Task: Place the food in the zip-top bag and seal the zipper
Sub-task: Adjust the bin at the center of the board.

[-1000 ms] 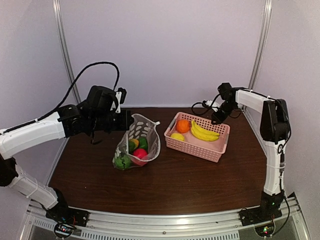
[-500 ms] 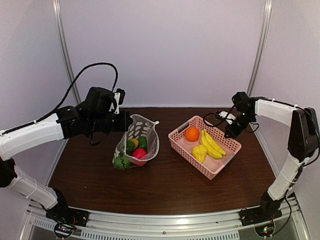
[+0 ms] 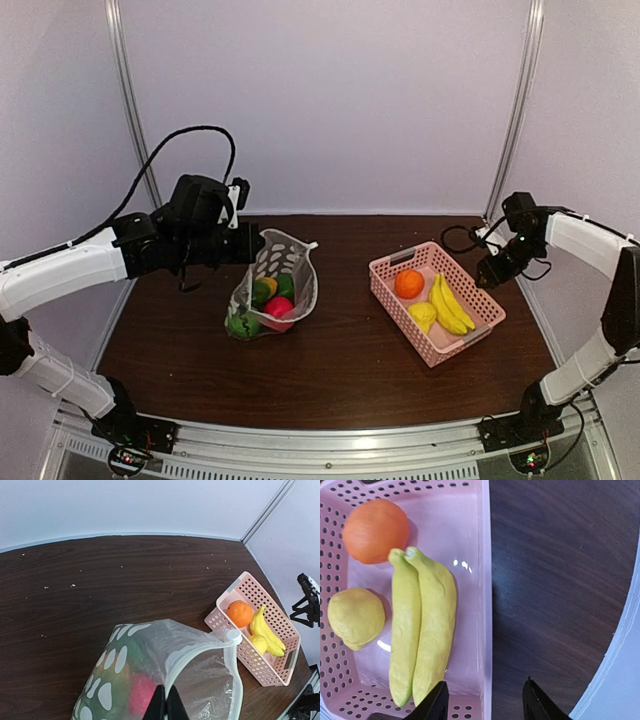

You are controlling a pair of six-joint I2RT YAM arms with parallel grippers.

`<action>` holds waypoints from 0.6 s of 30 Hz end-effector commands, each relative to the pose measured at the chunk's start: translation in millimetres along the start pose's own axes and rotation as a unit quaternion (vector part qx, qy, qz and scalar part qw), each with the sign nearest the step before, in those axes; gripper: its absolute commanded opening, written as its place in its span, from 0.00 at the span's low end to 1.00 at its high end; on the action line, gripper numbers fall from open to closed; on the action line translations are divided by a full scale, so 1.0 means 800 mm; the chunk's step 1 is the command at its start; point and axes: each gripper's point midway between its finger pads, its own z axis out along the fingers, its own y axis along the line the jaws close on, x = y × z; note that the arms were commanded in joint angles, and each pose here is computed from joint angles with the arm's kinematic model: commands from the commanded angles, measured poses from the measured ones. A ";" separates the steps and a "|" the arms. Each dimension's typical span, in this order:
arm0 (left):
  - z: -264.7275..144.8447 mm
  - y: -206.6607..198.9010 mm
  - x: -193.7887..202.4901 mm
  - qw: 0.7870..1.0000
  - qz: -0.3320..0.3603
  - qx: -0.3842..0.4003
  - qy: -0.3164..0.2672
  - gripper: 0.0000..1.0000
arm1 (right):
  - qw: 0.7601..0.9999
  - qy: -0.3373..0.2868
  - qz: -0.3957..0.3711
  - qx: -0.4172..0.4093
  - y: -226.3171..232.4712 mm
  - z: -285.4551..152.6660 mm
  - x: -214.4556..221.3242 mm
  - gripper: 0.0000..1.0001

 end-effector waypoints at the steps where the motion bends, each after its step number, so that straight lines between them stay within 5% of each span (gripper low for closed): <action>1: -0.005 -0.003 -0.019 1.000 -0.003 0.004 -0.026 0.00 | 0.995 -0.096 -0.028 -0.005 0.009 -0.071 -0.052 0.53; 7: -0.007 -0.006 -0.021 1.000 -0.007 0.007 -0.025 0.00 | 0.987 -0.140 -0.044 -0.061 0.034 -0.085 -0.091 0.54; 18: -0.003 -0.018 -0.028 1.000 -0.007 0.021 -0.022 0.00 | 0.987 -0.091 -0.080 -0.104 0.070 -0.023 -0.116 0.53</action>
